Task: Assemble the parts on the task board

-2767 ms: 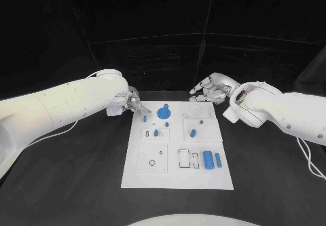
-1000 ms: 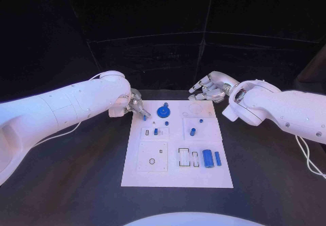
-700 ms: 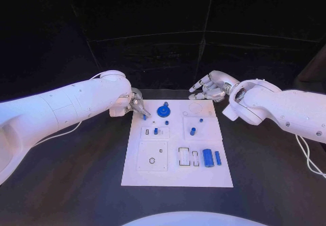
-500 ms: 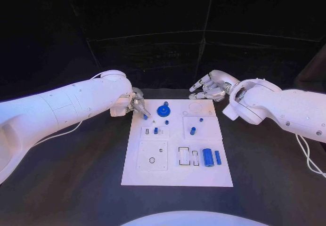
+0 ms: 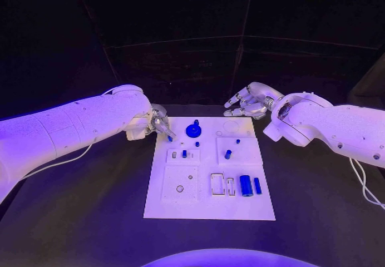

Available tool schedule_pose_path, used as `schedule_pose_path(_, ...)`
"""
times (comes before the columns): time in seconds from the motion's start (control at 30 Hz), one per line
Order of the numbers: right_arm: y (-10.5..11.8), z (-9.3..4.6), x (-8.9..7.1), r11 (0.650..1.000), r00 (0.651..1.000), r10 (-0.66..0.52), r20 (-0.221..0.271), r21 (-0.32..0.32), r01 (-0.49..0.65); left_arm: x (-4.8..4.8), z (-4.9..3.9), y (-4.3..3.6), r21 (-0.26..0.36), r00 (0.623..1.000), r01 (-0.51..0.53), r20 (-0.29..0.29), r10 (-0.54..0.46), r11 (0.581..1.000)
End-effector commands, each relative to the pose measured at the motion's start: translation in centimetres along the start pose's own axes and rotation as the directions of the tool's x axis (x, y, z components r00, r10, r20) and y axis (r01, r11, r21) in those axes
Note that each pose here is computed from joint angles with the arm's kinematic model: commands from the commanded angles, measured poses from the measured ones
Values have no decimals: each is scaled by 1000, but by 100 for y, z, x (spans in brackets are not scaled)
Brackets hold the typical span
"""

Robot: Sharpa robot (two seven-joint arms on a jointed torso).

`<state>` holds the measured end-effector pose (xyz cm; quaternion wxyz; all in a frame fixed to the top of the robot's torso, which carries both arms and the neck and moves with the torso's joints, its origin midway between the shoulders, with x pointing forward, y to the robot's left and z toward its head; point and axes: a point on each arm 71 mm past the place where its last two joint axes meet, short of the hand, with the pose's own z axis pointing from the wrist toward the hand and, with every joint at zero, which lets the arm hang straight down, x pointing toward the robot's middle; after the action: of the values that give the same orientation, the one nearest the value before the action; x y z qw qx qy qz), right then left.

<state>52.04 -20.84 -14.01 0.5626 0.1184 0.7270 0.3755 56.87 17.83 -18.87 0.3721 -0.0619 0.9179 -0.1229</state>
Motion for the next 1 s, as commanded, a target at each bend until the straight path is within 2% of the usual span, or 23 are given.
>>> schedule_pose_path(0.03, 9, 2, -9, 1000, 1000, -3, -3, -5, 3, -14, -45, -24, 35, 998, 40, 50, -42, 999)
schedule_pose_path(0.23, -3, -2, -19, 1000, 1000, -3, -1, -2, 3, 40, -145, 3, 67, 995, 58, 83, -63, 996)
schedule_pose_path(0.47, -16, -5, -30, 1000, 1000, -4, 1, 1, 4, 157, -272, 56, 101, 992, 73, 99, -83, 992)
schedule_pose_path(0.7, -30, -1, -40, 1000, 1000, -5, 3, 3, 5, 311, -333, 95, 121, 992, 68, 93, -80, 990)
schedule_pose_path(1.0, -27, 11, -34, 1000, 1000, -5, 1, 2, 5, 460, -349, 67, 139, 995, 48, 79, -60, 989)
